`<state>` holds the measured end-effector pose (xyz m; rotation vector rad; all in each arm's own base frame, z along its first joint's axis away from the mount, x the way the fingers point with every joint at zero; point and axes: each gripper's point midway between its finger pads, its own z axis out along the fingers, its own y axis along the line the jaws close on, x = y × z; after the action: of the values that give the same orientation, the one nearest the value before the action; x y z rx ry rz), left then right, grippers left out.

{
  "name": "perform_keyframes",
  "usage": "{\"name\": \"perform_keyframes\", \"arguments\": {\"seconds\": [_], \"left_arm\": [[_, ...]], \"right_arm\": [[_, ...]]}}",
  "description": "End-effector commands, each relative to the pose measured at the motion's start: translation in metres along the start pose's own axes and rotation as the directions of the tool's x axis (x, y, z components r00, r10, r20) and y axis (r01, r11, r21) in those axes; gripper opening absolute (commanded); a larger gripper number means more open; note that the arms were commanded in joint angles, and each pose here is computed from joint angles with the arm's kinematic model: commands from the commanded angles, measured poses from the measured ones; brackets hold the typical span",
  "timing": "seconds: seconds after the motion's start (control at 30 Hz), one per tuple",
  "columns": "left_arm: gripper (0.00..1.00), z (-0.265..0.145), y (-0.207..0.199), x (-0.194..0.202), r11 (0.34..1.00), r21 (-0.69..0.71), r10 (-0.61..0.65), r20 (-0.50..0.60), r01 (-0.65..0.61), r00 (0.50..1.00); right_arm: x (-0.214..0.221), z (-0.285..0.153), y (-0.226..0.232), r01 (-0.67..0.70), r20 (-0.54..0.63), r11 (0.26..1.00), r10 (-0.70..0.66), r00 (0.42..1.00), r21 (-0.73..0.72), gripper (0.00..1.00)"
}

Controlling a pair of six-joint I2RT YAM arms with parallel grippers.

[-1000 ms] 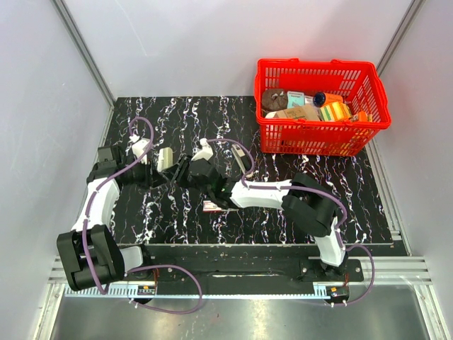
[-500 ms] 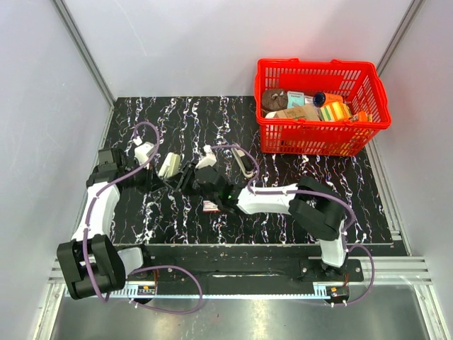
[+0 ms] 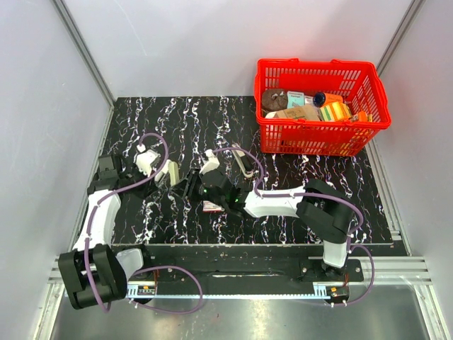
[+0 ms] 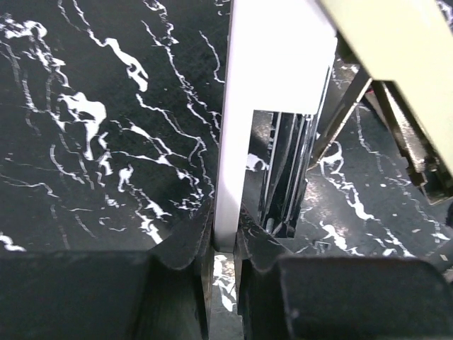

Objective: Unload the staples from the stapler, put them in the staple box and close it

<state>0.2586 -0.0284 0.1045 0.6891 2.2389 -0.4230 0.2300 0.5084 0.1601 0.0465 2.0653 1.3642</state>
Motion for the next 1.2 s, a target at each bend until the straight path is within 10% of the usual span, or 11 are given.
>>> {"name": "perform_keyframes", "arguments": {"seconds": [0.0, 0.37, 0.93, 1.17], "left_arm": [[0.00, -0.007, 0.035, -0.021, 0.953, -0.192, 0.247, 0.034, -0.236, 0.968], [0.00, 0.011, 0.037, -0.013, 0.778, -0.268, 0.555, -0.134, -0.569, 0.821], [0.00, 0.020, 0.061, -0.026, 0.565, -0.419, 0.684, -0.244, -0.711, 0.687], [0.00, 0.017, 0.067, -0.027, 0.383, -0.477, 0.753, -0.334, -0.791, 0.567]], "right_arm": [[0.000, -0.015, 0.017, 0.125, -0.029, 0.990, -0.127, 0.991, -0.057, 0.00], [0.015, -0.029, -0.006, 0.287, -0.103, 0.957, -0.291, 0.951, -0.049, 0.00], [0.017, -0.028, -0.010, 0.293, -0.114, 0.955, -0.297, 0.948, -0.048, 0.00], [0.014, -0.031, -0.015, 0.313, -0.123, 0.949, -0.316, 0.941, -0.046, 0.00]]}}
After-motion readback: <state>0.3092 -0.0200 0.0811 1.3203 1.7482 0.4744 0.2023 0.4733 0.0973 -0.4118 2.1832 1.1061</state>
